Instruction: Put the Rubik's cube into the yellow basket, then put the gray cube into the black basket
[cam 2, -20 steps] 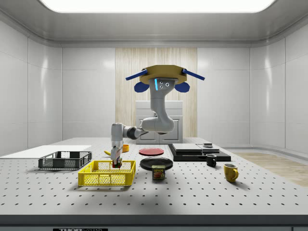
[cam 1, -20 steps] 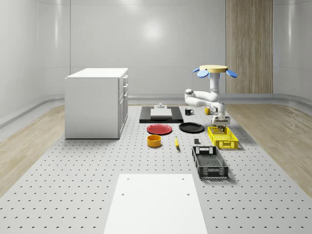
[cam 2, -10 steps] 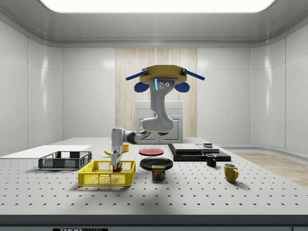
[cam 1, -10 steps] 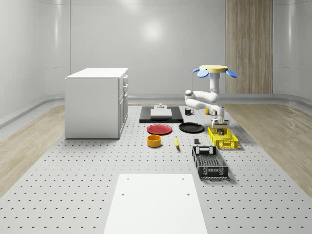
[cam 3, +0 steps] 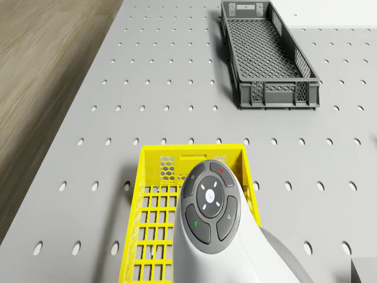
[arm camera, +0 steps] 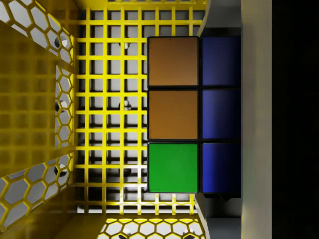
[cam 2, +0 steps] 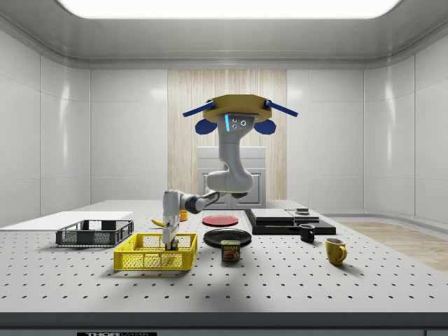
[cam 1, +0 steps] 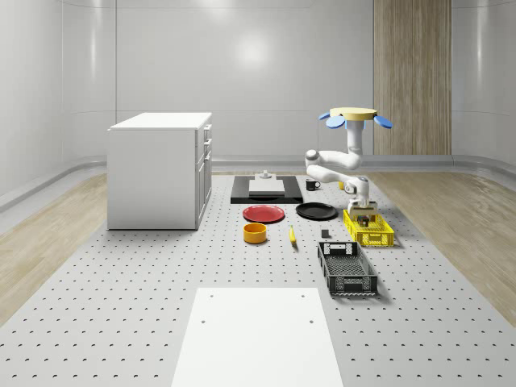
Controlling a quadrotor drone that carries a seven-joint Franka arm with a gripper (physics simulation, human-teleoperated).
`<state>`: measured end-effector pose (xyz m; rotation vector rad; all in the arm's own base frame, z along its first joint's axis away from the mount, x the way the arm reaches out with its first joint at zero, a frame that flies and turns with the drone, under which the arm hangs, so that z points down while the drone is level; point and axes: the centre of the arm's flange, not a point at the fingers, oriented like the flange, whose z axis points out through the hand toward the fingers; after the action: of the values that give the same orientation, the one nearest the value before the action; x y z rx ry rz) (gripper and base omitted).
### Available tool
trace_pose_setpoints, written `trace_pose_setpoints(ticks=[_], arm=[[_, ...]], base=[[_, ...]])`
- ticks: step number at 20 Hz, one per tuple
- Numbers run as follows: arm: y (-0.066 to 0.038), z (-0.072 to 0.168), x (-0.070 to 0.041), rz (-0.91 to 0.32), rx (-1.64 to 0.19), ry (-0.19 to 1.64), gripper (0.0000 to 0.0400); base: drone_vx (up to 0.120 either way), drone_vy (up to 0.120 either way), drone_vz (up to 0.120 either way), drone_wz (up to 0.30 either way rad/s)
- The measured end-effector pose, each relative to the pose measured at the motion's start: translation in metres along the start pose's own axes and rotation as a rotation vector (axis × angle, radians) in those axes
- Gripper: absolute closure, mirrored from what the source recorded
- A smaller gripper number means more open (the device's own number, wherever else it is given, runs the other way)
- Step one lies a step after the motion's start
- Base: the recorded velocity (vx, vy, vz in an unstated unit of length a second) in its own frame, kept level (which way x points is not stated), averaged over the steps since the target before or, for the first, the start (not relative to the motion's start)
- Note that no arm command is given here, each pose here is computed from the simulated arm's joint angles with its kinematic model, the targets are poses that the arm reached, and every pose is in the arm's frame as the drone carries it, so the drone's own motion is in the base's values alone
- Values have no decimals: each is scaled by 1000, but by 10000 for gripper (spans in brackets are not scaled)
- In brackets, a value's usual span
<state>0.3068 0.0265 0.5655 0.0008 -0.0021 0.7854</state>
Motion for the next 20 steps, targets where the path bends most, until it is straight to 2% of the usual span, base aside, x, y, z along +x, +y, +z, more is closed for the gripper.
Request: trace_pose_setpoints(ticks=[3, 7, 15, 20], arm=[[1, 3, 1, 0, 0, 0, 39], [1, -1, 1, 0, 0, 0, 14], [1, -33, 1, 1, 0, 0, 2], [1, -49, 1, 0, 0, 0, 1]], base=[[0, 0, 0, 0], [0, 0, 0, 0], [0, 0, 5, 0], [0, -24, 104, 0]])
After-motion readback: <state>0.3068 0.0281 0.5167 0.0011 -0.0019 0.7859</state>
